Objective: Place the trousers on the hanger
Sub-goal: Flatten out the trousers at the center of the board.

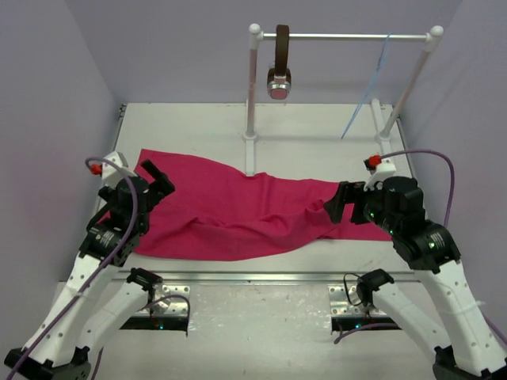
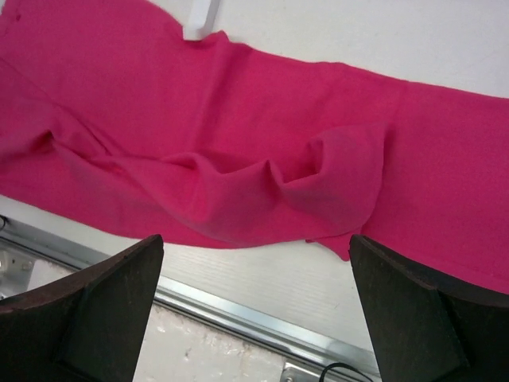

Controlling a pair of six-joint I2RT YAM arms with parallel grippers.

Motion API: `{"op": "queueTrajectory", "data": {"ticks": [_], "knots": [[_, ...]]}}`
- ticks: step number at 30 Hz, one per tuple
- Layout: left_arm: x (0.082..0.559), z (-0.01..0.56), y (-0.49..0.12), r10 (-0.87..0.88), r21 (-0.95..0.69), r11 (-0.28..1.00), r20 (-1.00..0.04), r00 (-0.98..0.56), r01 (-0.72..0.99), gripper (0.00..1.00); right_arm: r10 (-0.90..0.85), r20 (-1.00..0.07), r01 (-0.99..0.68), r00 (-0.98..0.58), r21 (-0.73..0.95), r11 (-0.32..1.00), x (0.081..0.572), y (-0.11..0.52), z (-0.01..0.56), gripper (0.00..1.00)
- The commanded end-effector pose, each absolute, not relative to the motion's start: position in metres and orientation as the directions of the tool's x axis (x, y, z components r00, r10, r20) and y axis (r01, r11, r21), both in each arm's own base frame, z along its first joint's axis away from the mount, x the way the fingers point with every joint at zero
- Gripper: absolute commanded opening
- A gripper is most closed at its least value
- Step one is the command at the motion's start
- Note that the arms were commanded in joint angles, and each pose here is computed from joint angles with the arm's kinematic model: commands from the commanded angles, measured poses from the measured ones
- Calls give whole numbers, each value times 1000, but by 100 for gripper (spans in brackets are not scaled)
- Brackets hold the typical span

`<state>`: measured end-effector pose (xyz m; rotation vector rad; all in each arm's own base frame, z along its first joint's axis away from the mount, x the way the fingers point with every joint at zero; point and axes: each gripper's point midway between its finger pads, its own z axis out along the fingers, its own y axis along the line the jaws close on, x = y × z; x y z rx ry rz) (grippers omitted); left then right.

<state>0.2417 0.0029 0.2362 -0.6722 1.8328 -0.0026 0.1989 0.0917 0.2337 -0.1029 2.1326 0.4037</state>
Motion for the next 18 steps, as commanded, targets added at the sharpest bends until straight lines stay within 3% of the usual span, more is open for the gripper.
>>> {"op": "queueTrajectory", "data": {"ticks": [1,3,4,8,11,12,14,16,17,18], "knots": [[255,186,-39,-570,-388,803,-724,-390,-452,100,0,-738,-267,-675,244,932,221,113,195,99],[251,162,-40,-604,-367,772,-676,-422,-519,100,-23,-678,-206,-735,190,960,230,105,167,99],[244,134,-32,-664,-334,701,-630,-404,-631,100,-37,-645,-187,-763,165,968,241,105,146,99],[219,101,-10,-703,-212,589,-610,-365,-780,100,-56,-550,-179,-833,172,969,250,118,101,99],[194,85,5,-732,-102,471,-600,-324,-876,100,-87,-497,-131,-863,55,990,250,109,60,96],[190,81,9,-733,-81,444,-605,-310,-892,100,-80,-496,-116,-864,42,992,251,107,51,90],[194,75,9,-725,-85,455,-614,-313,-887,100,-74,-476,-119,-876,64,991,246,110,36,65],[194,68,9,-718,-67,466,-612,-332,-882,100,-59,-495,-121,-867,95,988,247,115,37,17],[193,66,10,-720,-62,460,-611,-331,-886,100,-45,-507,-110,-861,99,989,248,115,38,0],[193,66,11,-721,-60,454,-610,-327,-889,100,-34,-528,-95,-849,89,992,250,111,43,0]]}}
